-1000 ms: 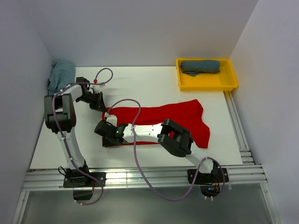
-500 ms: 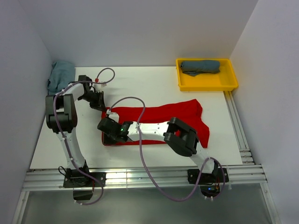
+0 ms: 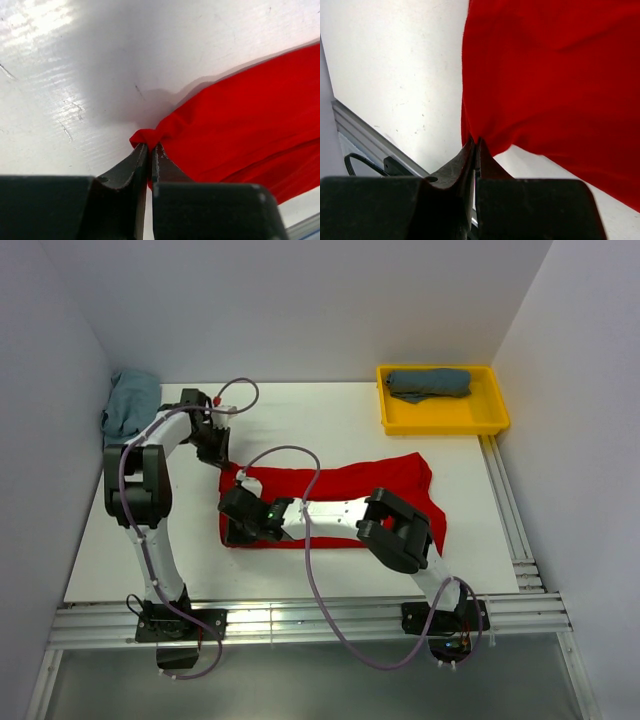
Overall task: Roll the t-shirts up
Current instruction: Roll the tshirt
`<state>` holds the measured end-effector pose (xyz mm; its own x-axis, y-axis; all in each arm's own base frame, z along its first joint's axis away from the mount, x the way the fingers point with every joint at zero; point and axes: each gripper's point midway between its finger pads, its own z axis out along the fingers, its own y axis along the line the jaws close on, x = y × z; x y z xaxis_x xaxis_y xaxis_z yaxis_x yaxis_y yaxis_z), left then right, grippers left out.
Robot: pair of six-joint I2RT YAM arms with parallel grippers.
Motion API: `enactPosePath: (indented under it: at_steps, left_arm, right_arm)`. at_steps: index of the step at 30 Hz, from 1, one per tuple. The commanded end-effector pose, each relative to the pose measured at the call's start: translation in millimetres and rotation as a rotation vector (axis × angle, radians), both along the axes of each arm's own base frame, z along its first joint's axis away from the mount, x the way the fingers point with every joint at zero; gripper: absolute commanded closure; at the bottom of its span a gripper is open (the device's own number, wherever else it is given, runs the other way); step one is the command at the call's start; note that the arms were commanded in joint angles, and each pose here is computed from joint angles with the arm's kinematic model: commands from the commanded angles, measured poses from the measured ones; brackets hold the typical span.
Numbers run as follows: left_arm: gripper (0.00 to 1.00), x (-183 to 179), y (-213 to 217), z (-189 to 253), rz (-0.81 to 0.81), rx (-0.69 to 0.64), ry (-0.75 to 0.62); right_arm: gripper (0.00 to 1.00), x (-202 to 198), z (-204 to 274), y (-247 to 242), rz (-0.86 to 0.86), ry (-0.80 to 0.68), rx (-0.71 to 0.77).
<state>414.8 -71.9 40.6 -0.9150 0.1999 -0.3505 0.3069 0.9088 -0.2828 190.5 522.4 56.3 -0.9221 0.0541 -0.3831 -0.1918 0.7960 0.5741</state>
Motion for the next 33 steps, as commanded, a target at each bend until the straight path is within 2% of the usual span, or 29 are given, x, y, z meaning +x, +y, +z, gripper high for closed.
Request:
enactPosePath:
  at_steps: [1, 6, 25, 31, 33]
  left_arm:
    - [0.89, 23.4, -1.2, 38.4, 0.011, 0.070, -0.131]
    - [0.84, 24.5, -9.5, 36.8, -0.003, 0.123, -0.132]
    - [0.81, 23.0, -58.1, 18.7, -0.079, 0.211, -0.124]
    - [0.76, 22.4, -65.7, 9.1, -0.092, 0.222, -0.114]
    - [0.72, 23.3, -68.1, 10.1, -0.093, 0.216, -0.120]
  right_arm:
    - [0.98, -0.2, 41.8, 4.9, 0.003, -0.008, 0.122]
    - [0.98, 3.0, 45.9, -0.2, -0.012, -0.012, 0.161]
    - [1.00, 4.7, 15.4, -41.3, -0.147, 0.020, 0.181]
    - [1.00, 3.5, 6.4, -51.5, -0.186, 0.030, 0.189]
    - [1.00, 2.3, 3.3, -53.8, -0.191, 0.036, 0.187]
